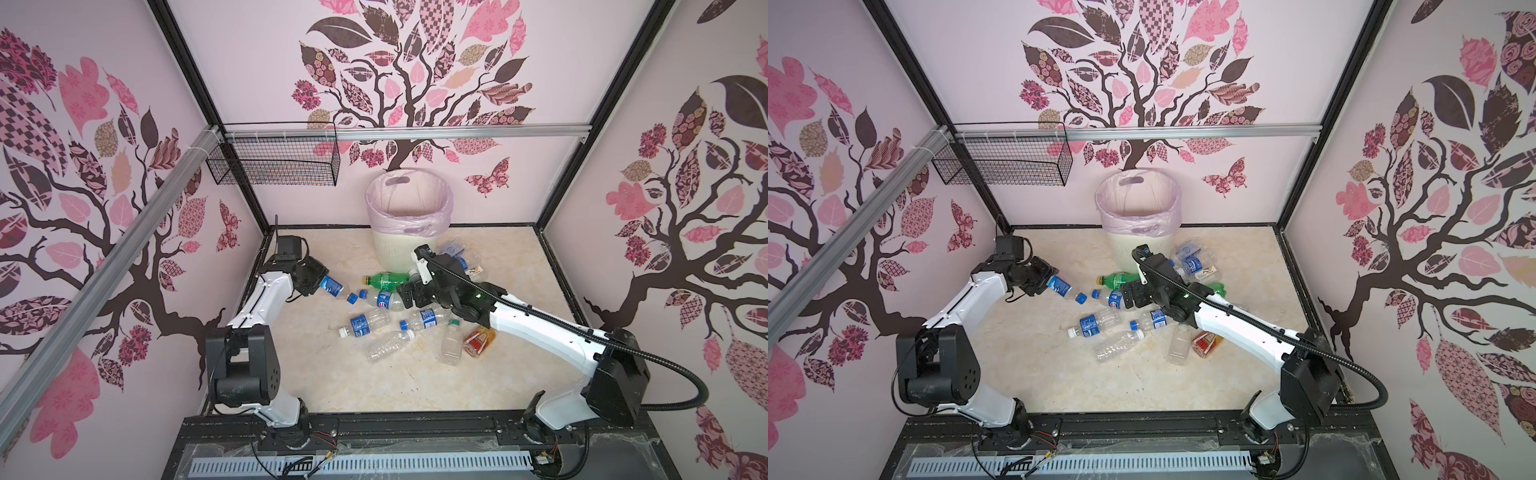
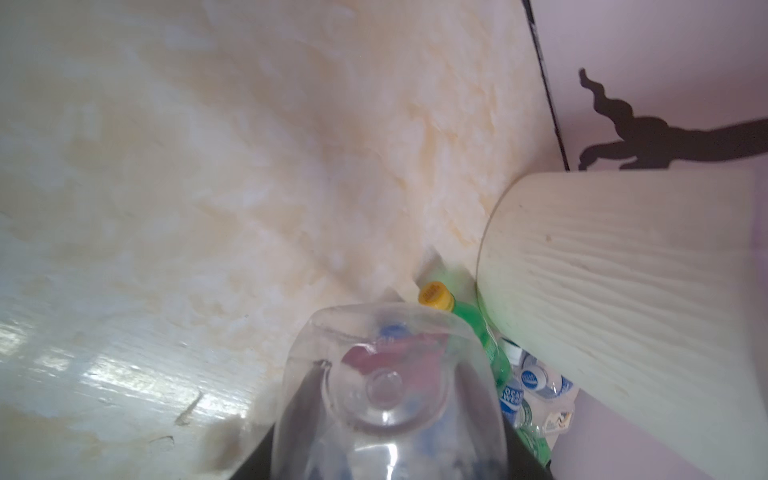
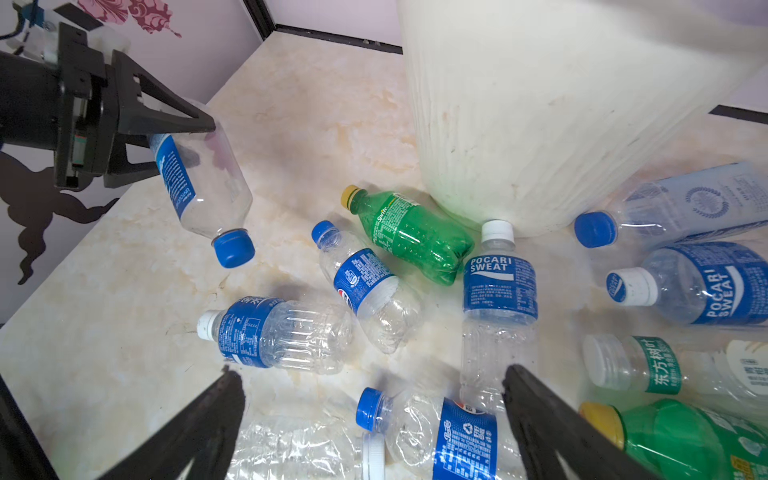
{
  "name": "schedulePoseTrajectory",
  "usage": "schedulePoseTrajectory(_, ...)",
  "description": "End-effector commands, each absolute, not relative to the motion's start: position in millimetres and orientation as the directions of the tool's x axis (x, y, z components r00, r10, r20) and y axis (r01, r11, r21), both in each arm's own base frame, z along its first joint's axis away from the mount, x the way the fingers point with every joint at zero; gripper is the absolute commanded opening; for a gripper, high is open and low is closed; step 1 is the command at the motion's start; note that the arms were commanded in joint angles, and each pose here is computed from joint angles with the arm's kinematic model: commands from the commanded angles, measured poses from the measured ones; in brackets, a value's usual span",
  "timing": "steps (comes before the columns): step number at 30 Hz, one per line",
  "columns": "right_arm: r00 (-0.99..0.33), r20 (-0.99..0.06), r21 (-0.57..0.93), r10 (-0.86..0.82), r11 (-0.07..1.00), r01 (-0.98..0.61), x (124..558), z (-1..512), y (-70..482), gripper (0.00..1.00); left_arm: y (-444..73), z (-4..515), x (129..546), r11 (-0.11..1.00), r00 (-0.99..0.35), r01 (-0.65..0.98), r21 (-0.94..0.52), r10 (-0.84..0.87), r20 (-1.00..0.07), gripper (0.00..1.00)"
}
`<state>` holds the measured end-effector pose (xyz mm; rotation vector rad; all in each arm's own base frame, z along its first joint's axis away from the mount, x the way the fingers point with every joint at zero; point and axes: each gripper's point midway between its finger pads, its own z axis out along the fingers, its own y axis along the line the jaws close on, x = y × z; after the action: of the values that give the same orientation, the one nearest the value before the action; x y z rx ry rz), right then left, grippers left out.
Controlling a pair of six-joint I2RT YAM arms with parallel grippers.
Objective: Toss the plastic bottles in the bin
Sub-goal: 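Close right gripper on the bottle held by left gripper, then open left gripper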
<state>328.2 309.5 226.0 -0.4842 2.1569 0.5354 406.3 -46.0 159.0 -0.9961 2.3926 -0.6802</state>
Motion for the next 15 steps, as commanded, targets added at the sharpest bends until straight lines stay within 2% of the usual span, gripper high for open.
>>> schedulePoseTrajectory(1,-0.537,-0.841,0.294,-0.064,0.779,-0.554,325.2,281.7,308.0,1.00,-67.2,195.7,403.4,0.695,-0.672,-0.397,-0.600,-0.665,-0.326,0.47)
schedulePoseTrajectory(6,-0.551,-0.834,0.390,-0.005,0.703,-0.595,320.0,302.1,302.2,1.00,-105.8,240.4,400.3,0.748,-0.704,-0.223,-0.625,-0.568,-0.428,0.48)
schedulePoseTrajectory(15,-0.559,-0.829,0.458,0.011,0.586,-0.668,307.1,318.1,321.1,0.98,-171.8,299.4,394.7,0.712,-0.732,0.034,-0.702,-0.460,-0.502,0.48)
